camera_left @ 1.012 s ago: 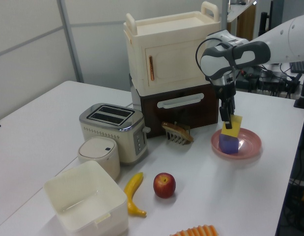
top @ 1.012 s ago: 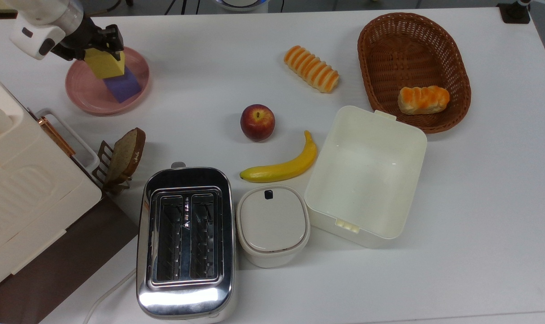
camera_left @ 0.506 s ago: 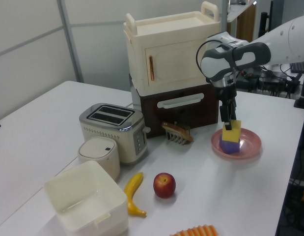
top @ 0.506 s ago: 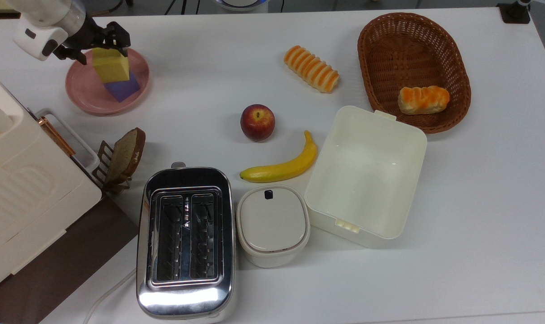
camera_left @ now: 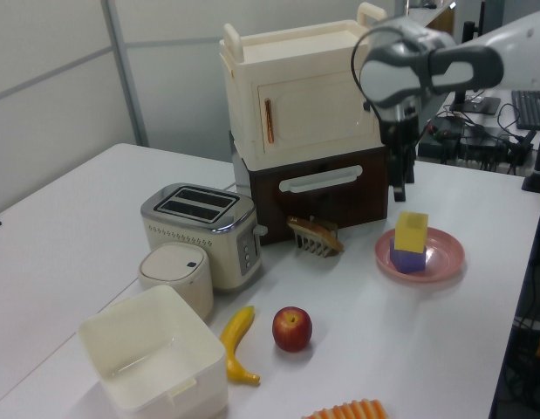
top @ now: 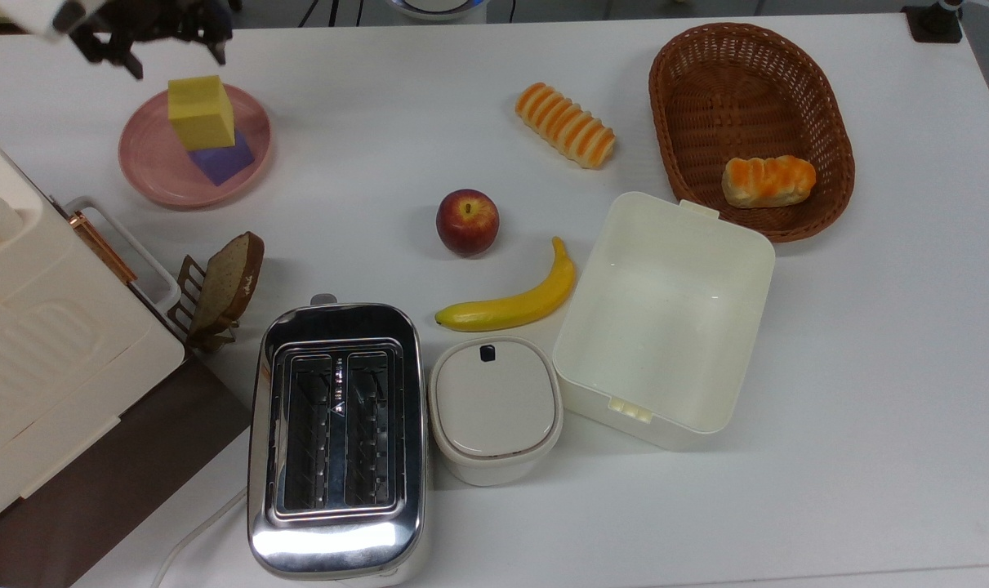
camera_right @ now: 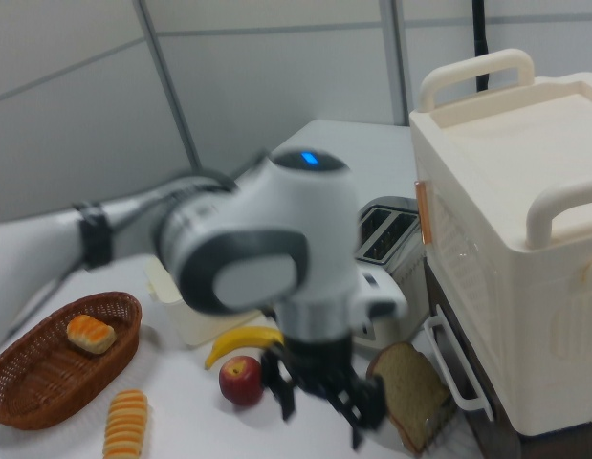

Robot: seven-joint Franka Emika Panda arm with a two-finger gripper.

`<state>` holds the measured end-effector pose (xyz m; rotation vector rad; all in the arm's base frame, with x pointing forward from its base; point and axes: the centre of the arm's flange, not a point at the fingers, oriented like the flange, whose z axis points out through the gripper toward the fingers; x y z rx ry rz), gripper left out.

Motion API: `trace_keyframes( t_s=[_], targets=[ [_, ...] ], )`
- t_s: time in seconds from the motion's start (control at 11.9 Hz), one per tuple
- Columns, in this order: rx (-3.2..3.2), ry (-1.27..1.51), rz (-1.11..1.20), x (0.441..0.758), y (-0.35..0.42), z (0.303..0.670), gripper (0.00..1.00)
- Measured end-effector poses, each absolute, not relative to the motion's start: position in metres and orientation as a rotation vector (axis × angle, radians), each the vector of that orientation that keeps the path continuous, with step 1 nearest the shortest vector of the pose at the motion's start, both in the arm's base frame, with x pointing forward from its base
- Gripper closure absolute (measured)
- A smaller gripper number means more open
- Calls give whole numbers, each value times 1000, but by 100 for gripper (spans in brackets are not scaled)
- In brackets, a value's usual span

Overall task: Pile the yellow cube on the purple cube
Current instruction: 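Open the gripper and raise it away from the stacked cubes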

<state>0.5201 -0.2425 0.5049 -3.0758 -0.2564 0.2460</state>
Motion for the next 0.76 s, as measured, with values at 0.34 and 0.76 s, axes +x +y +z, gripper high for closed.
trace_keyframes(
  t_s=[0.34, 0.76],
  targets=[
    [-3097, -128, 237, 540, -113, 576, 0],
    [-3134, 82, 192, 553, -22, 596, 0]
  ],
)
